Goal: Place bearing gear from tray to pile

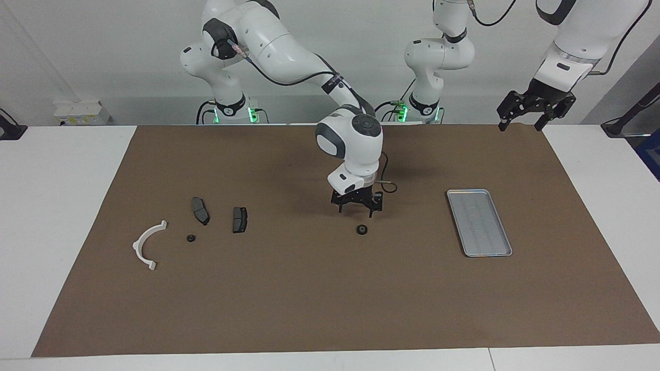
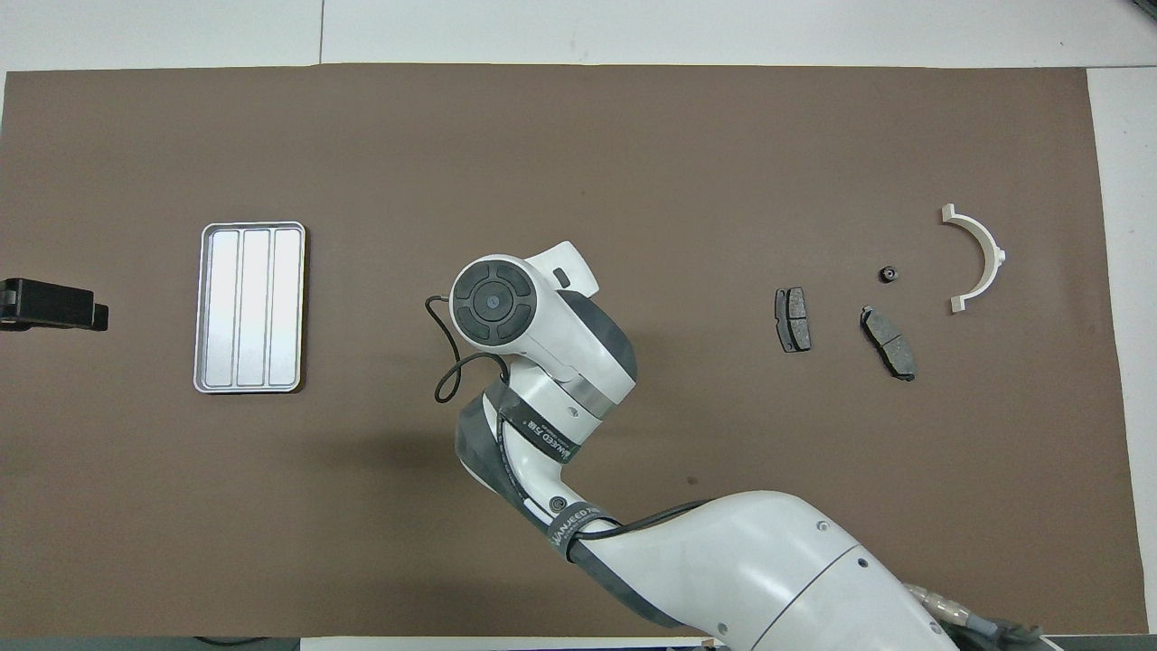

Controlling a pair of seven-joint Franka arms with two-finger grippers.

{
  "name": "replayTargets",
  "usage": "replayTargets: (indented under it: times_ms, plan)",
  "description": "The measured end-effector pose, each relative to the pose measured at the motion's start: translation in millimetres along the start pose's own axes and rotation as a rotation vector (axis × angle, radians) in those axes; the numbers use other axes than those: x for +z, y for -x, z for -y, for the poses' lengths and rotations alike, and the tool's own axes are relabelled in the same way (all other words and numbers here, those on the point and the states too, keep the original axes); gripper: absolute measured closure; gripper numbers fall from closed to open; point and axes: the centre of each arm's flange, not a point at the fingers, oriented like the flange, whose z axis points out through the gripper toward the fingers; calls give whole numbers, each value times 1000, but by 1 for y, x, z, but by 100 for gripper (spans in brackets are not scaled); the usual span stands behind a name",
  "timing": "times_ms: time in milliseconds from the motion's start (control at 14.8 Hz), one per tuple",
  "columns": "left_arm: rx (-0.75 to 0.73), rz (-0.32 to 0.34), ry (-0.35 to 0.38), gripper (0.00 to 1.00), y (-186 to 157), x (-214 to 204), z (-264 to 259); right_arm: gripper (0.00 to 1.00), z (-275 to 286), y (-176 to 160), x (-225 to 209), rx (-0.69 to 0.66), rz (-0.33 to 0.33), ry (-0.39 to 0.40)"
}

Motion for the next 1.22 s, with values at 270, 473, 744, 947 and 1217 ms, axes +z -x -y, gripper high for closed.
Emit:
replayTargets:
  times_ms: [270,473,744,947,1217]
  plan:
    - [0,1,0,0,0,0,0,0,9,-6,13,-5,-12,-1]
    - [0,1,0,0,0,0,0,0,11,-4,26,3,-24,14]
    - [0,1,0,0,0,0,0,0,15,0,43,19,-51,21]
    - [0,1,0,0,0,0,0,0,15,0,41,19,-52,21]
    - [0,1,0,0,0,0,0,10,16,-3,38,23,-55,19]
